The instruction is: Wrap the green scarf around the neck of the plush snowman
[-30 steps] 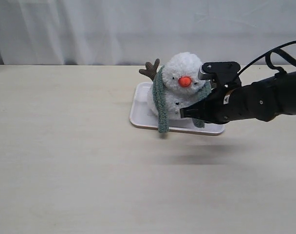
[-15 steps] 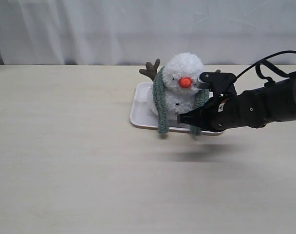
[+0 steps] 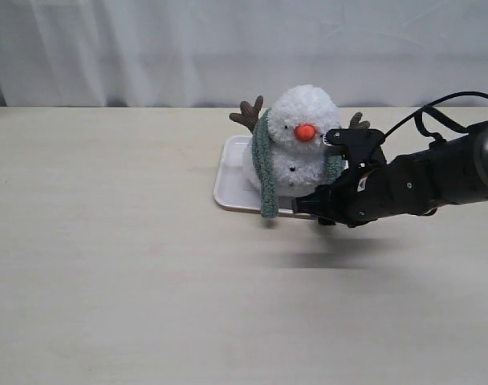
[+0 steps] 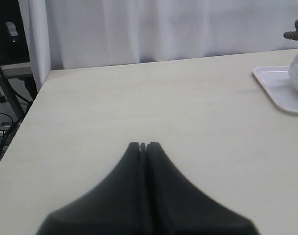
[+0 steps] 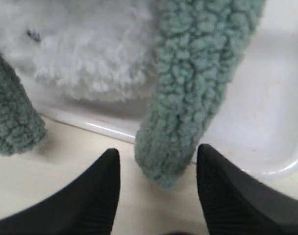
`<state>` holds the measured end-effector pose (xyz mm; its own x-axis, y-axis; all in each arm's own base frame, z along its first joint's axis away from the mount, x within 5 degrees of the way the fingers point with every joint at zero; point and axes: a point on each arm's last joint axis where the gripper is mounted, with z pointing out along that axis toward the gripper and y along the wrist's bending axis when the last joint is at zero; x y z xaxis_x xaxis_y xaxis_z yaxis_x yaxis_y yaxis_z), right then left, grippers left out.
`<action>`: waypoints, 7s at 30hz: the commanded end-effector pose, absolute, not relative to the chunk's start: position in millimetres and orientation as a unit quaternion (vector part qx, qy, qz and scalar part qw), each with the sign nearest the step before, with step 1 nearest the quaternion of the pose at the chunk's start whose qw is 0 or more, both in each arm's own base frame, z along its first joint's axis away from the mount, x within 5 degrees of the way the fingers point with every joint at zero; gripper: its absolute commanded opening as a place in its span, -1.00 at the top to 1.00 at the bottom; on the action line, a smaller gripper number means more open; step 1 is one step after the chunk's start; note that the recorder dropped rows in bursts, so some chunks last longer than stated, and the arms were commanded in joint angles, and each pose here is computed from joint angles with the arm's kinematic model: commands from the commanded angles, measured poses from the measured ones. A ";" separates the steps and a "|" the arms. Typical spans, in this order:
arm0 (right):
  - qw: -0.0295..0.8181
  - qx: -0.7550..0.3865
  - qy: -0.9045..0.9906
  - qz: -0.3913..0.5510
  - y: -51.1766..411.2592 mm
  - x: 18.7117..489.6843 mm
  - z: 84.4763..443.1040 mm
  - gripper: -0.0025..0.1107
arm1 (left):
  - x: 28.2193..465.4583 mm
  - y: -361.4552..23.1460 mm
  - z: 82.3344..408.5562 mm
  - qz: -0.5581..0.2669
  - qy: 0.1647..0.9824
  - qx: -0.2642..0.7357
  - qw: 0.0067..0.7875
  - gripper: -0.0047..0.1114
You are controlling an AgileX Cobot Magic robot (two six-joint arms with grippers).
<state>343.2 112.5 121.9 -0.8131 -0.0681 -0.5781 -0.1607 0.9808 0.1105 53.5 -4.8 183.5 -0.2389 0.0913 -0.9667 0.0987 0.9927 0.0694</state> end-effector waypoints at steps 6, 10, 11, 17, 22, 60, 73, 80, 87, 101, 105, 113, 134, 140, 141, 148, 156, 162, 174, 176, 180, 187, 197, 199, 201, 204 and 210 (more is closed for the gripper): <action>0.291 -0.119 0.948 0.056 110.2 336.2 139.4 0.12 | 53.7 -4.6 184.0 -0.004 0.783 0.056 0.619 0.92; 0.307 -0.126 0.942 0.056 108.0 329.7 167.1 0.12 | 53.7 -4.6 184.0 -0.004 0.783 0.056 0.619 0.92; 0.313 -0.127 0.940 0.056 107.4 328.0 174.6 0.12 | 53.7 -4.6 184.0 -0.004 0.783 0.056 0.619 0.92; 0.360 -0.134 0.921 0.061 104.3 320.6 210.9 0.12 | 53.7 -4.6 184.0 -0.004 0.783 0.056 0.619 0.92; 0.379 -0.121 0.916 0.059 95.3 320.6 222.2 0.12 | 53.7 -4.6 184.0 -0.004 0.783 0.056 0.619 0.92; 0.333 -0.092 0.936 0.072 112.9 351.8 119.7 0.12 | 53.7 -4.6 184.0 -0.004 0.783 0.056 0.619 0.92; 0.347 -0.067 0.932 0.081 114.9 355.4 114.4 0.68 | 53.7 -4.7 183.8 -0.004 0.784 0.056 0.618 0.92; 0.326 -0.059 0.940 0.083 114.8 351.4 116.2 0.89 | 53.7 -4.7 183.8 -0.004 0.784 0.056 0.618 0.92; 0.322 -0.041 0.941 0.093 114.2 347.3 133.1 0.89 | 53.7 -4.7 183.8 -0.004 0.784 0.056 0.618 0.92; 0.312 -0.055 0.938 0.138 157.0 341.8 148.1 0.89 | 53.7 -4.6 184.0 -0.004 0.783 0.056 0.619 0.92; 0.334 -0.049 0.931 0.141 157.5 346.1 152.0 0.89 | 53.7 -4.6 184.0 -0.004 0.783 0.056 0.619 0.92; 0.307 -0.043 0.942 0.132 158.6 347.1 127.4 0.88 | 53.7 -4.6 184.0 -0.004 0.783 0.056 0.619 0.92; 0.279 -0.122 0.944 0.129 179.0 343.4 131.4 -0.10 | 53.7 -4.6 183.9 -0.004 0.784 0.056 0.618 0.92; 0.291 -0.126 0.939 0.133 186.2 348.1 134.0 -0.10 | 53.7 -4.6 183.9 -0.004 0.784 0.056 0.618 0.92; 0.289 -0.126 0.940 0.132 186.2 348.1 131.3 -0.10 | 53.7 -4.6 183.9 -0.004 0.784 0.056 0.618 0.92; 0.296 -0.109 0.940 0.132 186.7 352.3 119.6 -0.10 | 53.7 -4.6 183.9 -0.004 0.784 0.056 0.618 0.92; 0.333 -0.082 0.929 0.136 186.7 359.4 118.9 -0.09 | 53.7 -4.6 184.0 -0.004 0.783 0.056 0.619 0.92; 0.338 -0.091 0.928 0.130 185.0 360.9 117.7 0.44 | 53.7 -4.6 184.0 -0.004 0.783 0.056 0.619 0.92; 0.309 -0.175 0.929 0.109 185.1 354.0 117.9 0.88 | 53.7 -4.6 184.0 -0.004 0.783 0.056 0.619 0.92; 0.306 -0.187 0.927 0.108 185.2 352.4 122.8 0.88 | 53.7 -4.6 184.0 -0.004 0.783 0.056 0.619 0.92; 0.311 -0.205 0.922 0.105 182.5 350.8 136.6 0.88 | 53.7 -4.6 184.0 -0.004 0.783 0.056 0.619 0.92; 0.279 -0.200 0.935 0.090 150.3 354.2 150.4 0.88 | 53.7 -4.6 183.9 -0.004 0.784 0.056 0.618 0.92; 0.229 -0.191 0.951 0.076 133.6 357.2 125.1 0.88 | 53.7 -4.6 183.9 -0.004 0.784 0.056 0.618 0.92; 0.217 -0.191 0.954 0.074 133.6 357.1 115.8 0.88 | 53.7 -4.6 183.9 -0.004 0.784 0.056 0.618 0.92; 0.216 -0.191 0.955 0.074 133.6 357.3 113.9 0.88 | 53.7 -4.6 183.9 -0.004 0.784 0.056 0.618 0.92; 0.221 -0.191 0.954 0.074 133.8 358.1 116.1 0.88 | 53.7 -4.6 183.9 -0.004 0.784 0.056 0.618 0.92; 0.224 -0.205 0.950 0.075 133.6 355.4 129.2 0.82 | 53.7 -4.6 184.0 -0.004 0.783 0.056 0.619 0.92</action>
<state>356.2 135.7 121.5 -0.8256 -0.3325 -0.4559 -0.4011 0.9141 0.0596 53.5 -4.8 183.5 -0.2389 0.0913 -0.9667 0.0987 0.9927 0.0694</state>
